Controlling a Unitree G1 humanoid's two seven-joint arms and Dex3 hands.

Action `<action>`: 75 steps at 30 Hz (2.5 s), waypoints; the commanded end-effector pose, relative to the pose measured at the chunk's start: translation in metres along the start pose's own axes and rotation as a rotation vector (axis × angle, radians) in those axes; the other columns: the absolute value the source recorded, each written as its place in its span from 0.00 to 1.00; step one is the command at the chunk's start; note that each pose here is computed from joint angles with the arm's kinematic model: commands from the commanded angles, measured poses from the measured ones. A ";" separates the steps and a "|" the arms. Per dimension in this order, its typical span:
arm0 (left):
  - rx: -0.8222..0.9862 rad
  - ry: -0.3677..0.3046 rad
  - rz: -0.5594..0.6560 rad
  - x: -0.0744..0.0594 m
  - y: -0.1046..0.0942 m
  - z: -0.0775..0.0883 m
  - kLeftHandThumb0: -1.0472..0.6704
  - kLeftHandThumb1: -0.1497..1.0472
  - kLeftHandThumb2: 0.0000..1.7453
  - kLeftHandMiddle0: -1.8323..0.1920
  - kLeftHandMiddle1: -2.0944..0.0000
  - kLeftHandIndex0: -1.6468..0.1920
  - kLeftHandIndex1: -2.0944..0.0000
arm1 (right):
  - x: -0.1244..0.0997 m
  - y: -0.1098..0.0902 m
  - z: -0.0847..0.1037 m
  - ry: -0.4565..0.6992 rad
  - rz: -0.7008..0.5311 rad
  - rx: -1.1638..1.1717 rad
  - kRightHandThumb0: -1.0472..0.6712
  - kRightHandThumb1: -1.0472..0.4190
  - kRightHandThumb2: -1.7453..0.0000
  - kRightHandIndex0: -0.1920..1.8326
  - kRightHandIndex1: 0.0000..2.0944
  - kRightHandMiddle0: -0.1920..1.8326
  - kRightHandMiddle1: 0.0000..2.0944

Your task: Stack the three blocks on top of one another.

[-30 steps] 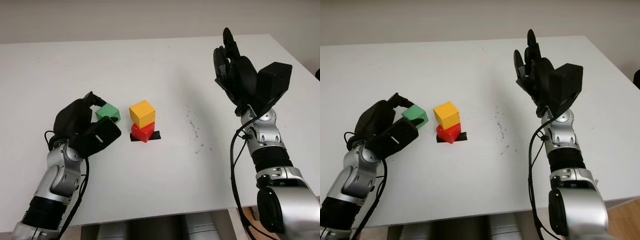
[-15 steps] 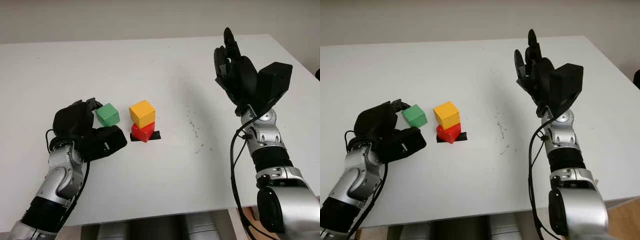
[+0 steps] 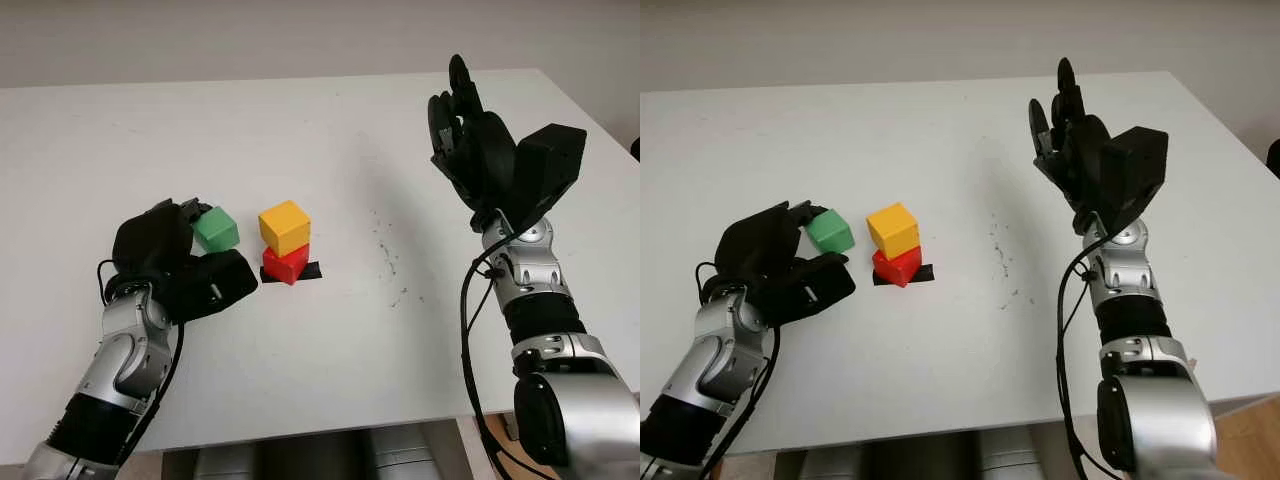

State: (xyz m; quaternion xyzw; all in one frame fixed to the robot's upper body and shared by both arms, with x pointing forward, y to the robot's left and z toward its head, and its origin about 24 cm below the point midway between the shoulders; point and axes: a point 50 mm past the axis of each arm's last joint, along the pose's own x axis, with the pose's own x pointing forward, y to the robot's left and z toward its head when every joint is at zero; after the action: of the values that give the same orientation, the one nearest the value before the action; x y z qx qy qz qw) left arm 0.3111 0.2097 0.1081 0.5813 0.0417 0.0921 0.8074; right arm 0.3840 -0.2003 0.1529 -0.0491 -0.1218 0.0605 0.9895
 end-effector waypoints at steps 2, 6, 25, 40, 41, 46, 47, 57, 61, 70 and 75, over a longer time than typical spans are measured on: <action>-0.023 -0.005 0.003 -0.001 0.002 -0.001 0.22 0.95 0.03 0.79 0.97 0.68 0.79 | 0.002 -0.001 0.007 -0.024 -0.010 -0.004 0.24 0.00 0.69 0.00 0.00 0.02 0.03; -0.029 -0.007 0.002 -0.001 0.002 -0.001 0.22 0.95 0.03 0.78 0.97 0.67 0.78 | 0.003 -0.001 0.007 -0.022 -0.014 -0.003 0.23 0.00 0.70 0.00 0.00 0.03 0.03; 0.005 -0.025 0.071 -0.001 0.000 0.000 0.44 0.99 0.03 0.69 0.96 0.75 0.31 | 0.004 -0.002 0.010 -0.017 -0.021 -0.012 0.23 0.00 0.72 0.00 0.01 0.04 0.03; -0.255 -0.174 0.041 0.007 0.062 0.003 0.45 1.00 0.04 0.68 0.97 0.77 0.28 | -0.001 0.013 0.006 0.007 0.070 -0.015 0.26 0.00 0.73 0.00 0.00 0.02 0.02; -0.271 -0.185 0.030 0.007 0.068 0.004 0.46 0.99 0.04 0.68 0.97 0.76 0.29 | -0.002 0.014 0.006 0.013 0.080 -0.012 0.25 0.00 0.73 0.00 0.00 0.02 0.02; -0.309 -0.266 -0.071 0.015 0.105 0.012 0.46 0.97 0.03 0.68 0.97 0.72 0.29 | -0.005 0.028 0.004 0.024 0.168 -0.023 0.23 0.00 0.71 0.00 0.00 0.00 0.01; -0.310 -0.279 -0.090 0.016 0.111 0.013 0.46 0.96 0.03 0.67 0.97 0.72 0.30 | -0.006 0.031 0.004 0.024 0.181 -0.026 0.22 0.00 0.71 0.00 0.00 0.00 0.01; -0.363 -0.372 -0.294 0.032 0.137 0.031 0.44 0.98 0.03 0.67 0.97 0.73 0.30 | -0.008 0.052 -0.003 0.086 0.241 -0.011 0.20 0.00 0.73 0.00 0.00 0.01 0.01; -0.371 -0.389 -0.357 0.039 0.140 0.043 0.42 0.98 0.03 0.67 0.97 0.71 0.30 | -0.009 0.060 -0.006 0.099 0.273 0.000 0.19 0.00 0.75 0.00 0.00 0.01 0.02; -0.445 -0.445 -0.510 0.048 0.133 0.071 0.41 0.98 0.03 0.68 0.97 0.70 0.24 | -0.010 0.067 -0.008 0.093 0.296 -0.021 0.19 0.00 0.76 0.00 0.00 0.01 0.02; -0.435 -0.479 -0.577 0.049 0.129 0.086 0.41 0.99 0.03 0.67 0.97 0.71 0.22 | -0.011 0.071 -0.008 0.089 0.309 -0.007 0.19 0.00 0.76 0.00 0.00 0.02 0.03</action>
State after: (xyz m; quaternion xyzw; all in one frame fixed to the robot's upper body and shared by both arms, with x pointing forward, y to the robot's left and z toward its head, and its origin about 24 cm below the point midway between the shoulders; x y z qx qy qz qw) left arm 0.3603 0.1855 0.2453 0.3600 0.0153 -0.2601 0.8958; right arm 0.3693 -0.1345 0.1305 -0.0756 -0.0544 0.2067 0.9740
